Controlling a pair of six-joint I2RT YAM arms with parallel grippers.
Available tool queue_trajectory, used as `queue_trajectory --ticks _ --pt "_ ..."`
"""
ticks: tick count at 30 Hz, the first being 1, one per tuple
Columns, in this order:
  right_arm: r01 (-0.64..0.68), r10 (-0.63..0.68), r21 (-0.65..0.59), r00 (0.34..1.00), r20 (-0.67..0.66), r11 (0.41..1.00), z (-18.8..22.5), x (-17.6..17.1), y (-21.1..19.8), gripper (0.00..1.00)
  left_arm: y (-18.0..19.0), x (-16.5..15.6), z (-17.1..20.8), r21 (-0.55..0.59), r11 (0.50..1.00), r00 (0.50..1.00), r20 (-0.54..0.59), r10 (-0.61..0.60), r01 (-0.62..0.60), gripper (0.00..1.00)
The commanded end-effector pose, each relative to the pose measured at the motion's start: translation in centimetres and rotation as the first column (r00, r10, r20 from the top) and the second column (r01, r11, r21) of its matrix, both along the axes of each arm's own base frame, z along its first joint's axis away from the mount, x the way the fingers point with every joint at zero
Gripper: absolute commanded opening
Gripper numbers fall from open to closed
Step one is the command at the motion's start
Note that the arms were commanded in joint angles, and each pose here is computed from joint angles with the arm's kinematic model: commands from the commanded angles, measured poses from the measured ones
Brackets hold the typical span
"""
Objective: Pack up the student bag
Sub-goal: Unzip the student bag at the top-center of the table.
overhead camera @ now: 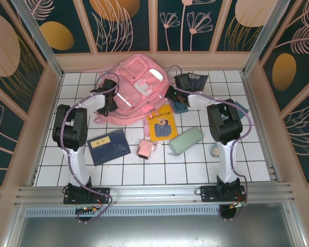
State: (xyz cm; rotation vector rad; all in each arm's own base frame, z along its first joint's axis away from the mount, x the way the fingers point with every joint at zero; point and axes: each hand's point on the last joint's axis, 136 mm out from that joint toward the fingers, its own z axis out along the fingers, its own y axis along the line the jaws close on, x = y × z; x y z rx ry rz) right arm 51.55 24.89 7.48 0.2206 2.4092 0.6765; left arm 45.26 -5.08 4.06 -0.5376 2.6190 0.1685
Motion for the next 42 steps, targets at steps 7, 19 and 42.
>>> queue_trajectory --ticks 7,19,42 --pt "-0.082 0.082 0.006 0.995 -0.053 0.997 -3.1 -2.1 2.9 0.00 -16.6 -1.7 5.6 -0.444 0.844 0.942 0.276 -0.192 0.302 0.38" --pt "-0.093 0.093 0.001 0.995 -0.044 0.996 -2.7 -2.1 4.1 0.00 -21.7 -4.8 2.8 -0.504 0.823 0.960 0.225 -0.168 0.263 0.37" --pt "-0.259 0.262 0.056 0.964 -0.053 0.964 -2.4 -4.1 12.0 0.00 -8.7 2.5 6.0 -0.223 0.962 0.961 0.258 -0.100 0.160 0.46"
